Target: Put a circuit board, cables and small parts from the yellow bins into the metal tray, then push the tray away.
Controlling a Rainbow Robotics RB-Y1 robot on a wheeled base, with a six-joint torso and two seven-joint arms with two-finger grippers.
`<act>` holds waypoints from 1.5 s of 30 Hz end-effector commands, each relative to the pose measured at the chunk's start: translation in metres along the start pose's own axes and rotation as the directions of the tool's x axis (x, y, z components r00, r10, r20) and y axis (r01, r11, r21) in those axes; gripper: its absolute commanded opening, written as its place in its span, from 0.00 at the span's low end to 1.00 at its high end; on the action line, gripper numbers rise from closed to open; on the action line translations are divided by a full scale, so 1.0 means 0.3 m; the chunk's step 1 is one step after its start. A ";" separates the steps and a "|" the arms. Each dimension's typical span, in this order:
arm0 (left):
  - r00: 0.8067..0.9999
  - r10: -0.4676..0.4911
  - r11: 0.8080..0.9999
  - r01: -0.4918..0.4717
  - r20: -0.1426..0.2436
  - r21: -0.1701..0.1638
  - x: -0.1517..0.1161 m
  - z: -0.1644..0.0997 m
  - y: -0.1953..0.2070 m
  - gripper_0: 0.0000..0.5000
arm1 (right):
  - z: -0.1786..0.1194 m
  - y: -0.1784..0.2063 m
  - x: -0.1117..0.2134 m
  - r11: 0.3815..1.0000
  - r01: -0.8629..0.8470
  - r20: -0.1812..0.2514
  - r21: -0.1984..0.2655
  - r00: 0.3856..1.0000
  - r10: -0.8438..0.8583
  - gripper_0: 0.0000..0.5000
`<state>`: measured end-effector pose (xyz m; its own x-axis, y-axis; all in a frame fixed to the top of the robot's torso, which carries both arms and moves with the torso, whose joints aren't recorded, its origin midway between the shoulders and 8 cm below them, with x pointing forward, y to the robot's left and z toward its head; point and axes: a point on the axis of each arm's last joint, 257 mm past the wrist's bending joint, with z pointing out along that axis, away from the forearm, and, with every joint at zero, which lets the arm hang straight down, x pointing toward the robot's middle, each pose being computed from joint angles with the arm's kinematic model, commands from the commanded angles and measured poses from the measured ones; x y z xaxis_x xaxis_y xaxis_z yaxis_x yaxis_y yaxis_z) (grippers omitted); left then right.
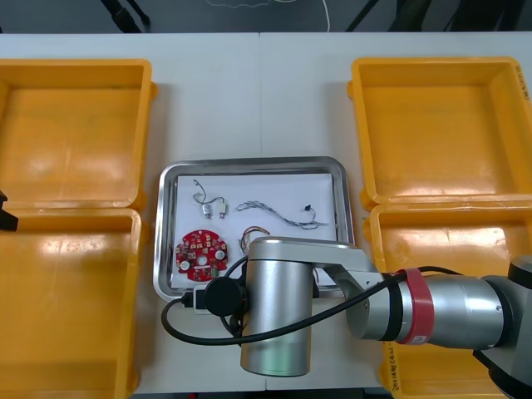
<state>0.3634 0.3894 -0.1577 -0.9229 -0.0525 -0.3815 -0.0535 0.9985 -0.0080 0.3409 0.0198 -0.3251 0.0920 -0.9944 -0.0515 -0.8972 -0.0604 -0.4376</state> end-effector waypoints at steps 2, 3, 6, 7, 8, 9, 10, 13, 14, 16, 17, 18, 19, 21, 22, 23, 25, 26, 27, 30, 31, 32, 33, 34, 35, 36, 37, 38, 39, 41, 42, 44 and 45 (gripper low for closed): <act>0.998 0.053 0.999 -0.053 0.023 -0.011 -0.002 -0.020 0.013 1.00 | -0.065 -0.109 -0.072 0.998 0.024 0.042 0.061 0.999 -0.026 0.00; 0.998 0.053 0.999 -0.053 0.023 -0.011 -0.002 -0.020 0.013 1.00 | -0.071 -0.125 -0.070 0.997 0.025 0.039 0.070 0.999 -0.027 0.00; 0.998 0.053 0.999 -0.053 0.023 -0.011 -0.002 -0.020 0.013 1.00 | -0.086 -0.157 -0.074 0.995 0.030 0.038 0.090 0.999 -0.034 0.00; 0.998 0.053 0.999 -0.053 0.023 -0.011 -0.002 -0.020 0.013 1.00 | -0.088 -0.165 -0.073 0.995 0.028 0.038 0.094 0.999 -0.032 0.00; 0.998 0.053 0.999 -0.053 0.023 -0.011 -0.002 -0.020 0.013 1.00 | -0.093 -0.175 -0.076 0.995 0.024 0.040 0.100 0.999 -0.028 0.00; 0.998 0.053 0.999 -0.053 0.023 -0.011 -0.002 -0.020 0.013 1.00 | -0.098 -0.190 -0.073 0.994 0.018 0.039 0.108 0.999 -0.022 0.00; 0.998 0.053 0.999 -0.053 0.023 -0.011 -0.002 -0.020 0.013 1.00 | -0.099 -0.194 -0.072 0.994 0.016 0.039 0.112 0.999 -0.021 0.00; 0.998 0.053 0.999 -0.053 0.023 -0.011 -0.002 -0.020 0.013 1.00 | -0.104 -0.221 -0.070 0.991 0.009 0.038 0.135 0.999 -0.015 0.00; 0.998 0.053 0.999 -0.053 0.023 -0.011 -0.002 -0.020 0.013 1.00 | -0.108 -0.232 -0.071 0.989 0.008 0.039 0.146 0.999 -0.013 0.00; 0.998 0.053 0.999 -0.053 0.023 -0.011 -0.002 -0.020 0.013 1.00 | -0.112 -0.253 -0.067 0.986 0.006 0.036 0.164 0.999 -0.012 0.00; 0.998 0.053 0.999 -0.053 0.023 -0.011 -0.002 -0.020 0.013 1.00 | -0.115 -0.265 -0.065 0.985 0.005 0.036 0.175 0.999 -0.011 0.00; 0.998 0.053 0.999 -0.053 0.023 -0.011 -0.002 -0.020 0.013 1.00 | -0.120 -0.278 -0.066 0.983 0.005 0.036 0.185 0.999 -0.012 0.00; 0.998 0.053 0.999 -0.053 0.023 -0.011 -0.002 -0.020 0.013 1.00 | -0.122 -0.281 -0.068 0.982 0.006 0.037 0.188 0.999 -0.013 0.00; 0.998 0.053 0.999 -0.053 0.023 -0.011 -0.002 -0.020 0.013 1.00 | -0.131 -0.306 -0.066 0.978 0.011 0.032 0.210 0.999 -0.018 0.00; 0.998 0.053 0.999 -0.053 0.023 -0.011 -0.002 -0.020 0.013 1.00 | -0.135 -0.317 -0.066 0.975 0.014 0.030 0.222 0.999 -0.021 0.00; 0.998 0.053 0.999 -0.053 0.023 -0.011 -0.002 -0.020 0.013 1.00 | -0.139 -0.328 -0.065 0.973 0.018 0.025 0.231 0.999 -0.025 0.00; 0.998 0.053 0.999 -0.053 0.023 -0.011 -0.002 -0.020 0.013 1.00 | -0.133 -0.345 -0.051 0.972 0.018 0.011 0.236 1.000 -0.021 0.00; 0.998 0.053 0.999 -0.053 0.023 -0.011 -0.002 -0.020 0.013 1.00 | -0.125 -0.356 -0.042 0.971 0.015 0.002 0.237 1.000 -0.016 0.00; 0.998 0.053 0.999 -0.053 0.023 -0.011 -0.002 -0.020 0.013 1.00 | -0.123 -0.361 -0.040 0.971 0.014 0.000 0.238 1.000 -0.014 0.00; 0.998 0.053 0.999 -0.053 0.023 -0.011 -0.002 -0.020 0.013 1.00 | -0.112 -0.392 -0.038 0.969 0.018 -0.003 0.248 1.000 -0.017 0.00; 0.998 0.053 0.999 -0.053 0.023 -0.011 -0.002 -0.020 0.013 1.00 | -0.110 -0.405 -0.035 0.967 0.018 -0.007 0.254 1.000 -0.017 0.00; 0.998 0.053 0.999 -0.053 0.023 -0.011 -0.002 -0.020 0.013 1.00 | -0.109 -0.409 -0.035 0.967 0.020 -0.008 0.255 1.000 -0.018 0.00; 0.998 0.053 0.999 -0.053 0.023 -0.011 -0.002 -0.020 0.013 1.00 | -0.104 -0.417 -0.033 0.966 0.023 -0.012 0.258 1.000 -0.020 0.00; 0.998 0.053 0.999 -0.053 0.023 -0.011 -0.002 -0.020 0.013 1.00 | -0.104 -0.429 -0.033 0.965 0.019 -0.011 0.262 1.000 -0.017 0.00; 0.998 0.053 0.999 -0.053 0.023 -0.011 -0.002 -0.020 0.013 1.00 | -0.102 -0.433 -0.032 0.965 0.017 -0.009 0.263 1.000 -0.015 0.00; 0.998 0.053 0.999 -0.053 0.023 -0.011 -0.002 -0.020 0.013 1.00 | -0.100 -0.443 -0.031 0.964 0.014 -0.009 0.265 1.000 -0.012 0.00; 0.998 0.053 0.999 -0.053 0.023 -0.011 -0.002 -0.020 0.013 1.00 | -0.100 -0.449 -0.028 0.964 0.010 -0.009 0.267 1.000 -0.008 0.00; 0.998 0.053 0.999 -0.053 0.023 -0.011 -0.002 -0.020 0.013 1.00 | -0.100 -0.462 -0.026 0.963 0.004 -0.007 0.270 1.000 -0.003 0.00; 0.998 0.053 0.999 -0.053 0.023 -0.011 -0.002 -0.020 0.013 1.00 | -0.100 -0.478 -0.023 0.961 0.002 -0.008 0.275 1.000 0.000 0.00; 0.998 0.053 0.999 -0.053 0.023 -0.011 -0.002 -0.020 0.013 1.00 | -0.099 -0.505 -0.021 0.958 0.004 -0.012 0.285 1.000 -0.001 0.00; 0.998 0.053 0.999 -0.053 0.023 -0.011 -0.002 -0.020 0.013 1.00 | -0.102 -0.524 -0.029 0.956 0.009 -0.011 0.293 1.000 -0.006 0.00; 0.998 0.053 0.999 -0.053 0.023 -0.011 -0.002 -0.020 0.013 1.00 | -0.097 -0.550 -0.027 0.955 0.011 -0.014 0.298 1.000 -0.007 0.00; 0.998 0.053 0.999 -0.053 0.023 -0.011 -0.002 -0.020 0.013 1.00 | -0.092 -0.562 -0.031 0.956 0.011 -0.011 0.293 1.000 -0.008 0.00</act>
<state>0.3633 0.3895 -0.1577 -0.9229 -0.0525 -0.3814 -0.0536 0.9985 -0.0079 0.4607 0.0109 -0.2611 0.0246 -0.9992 -0.0325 -0.7667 0.0020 -0.6420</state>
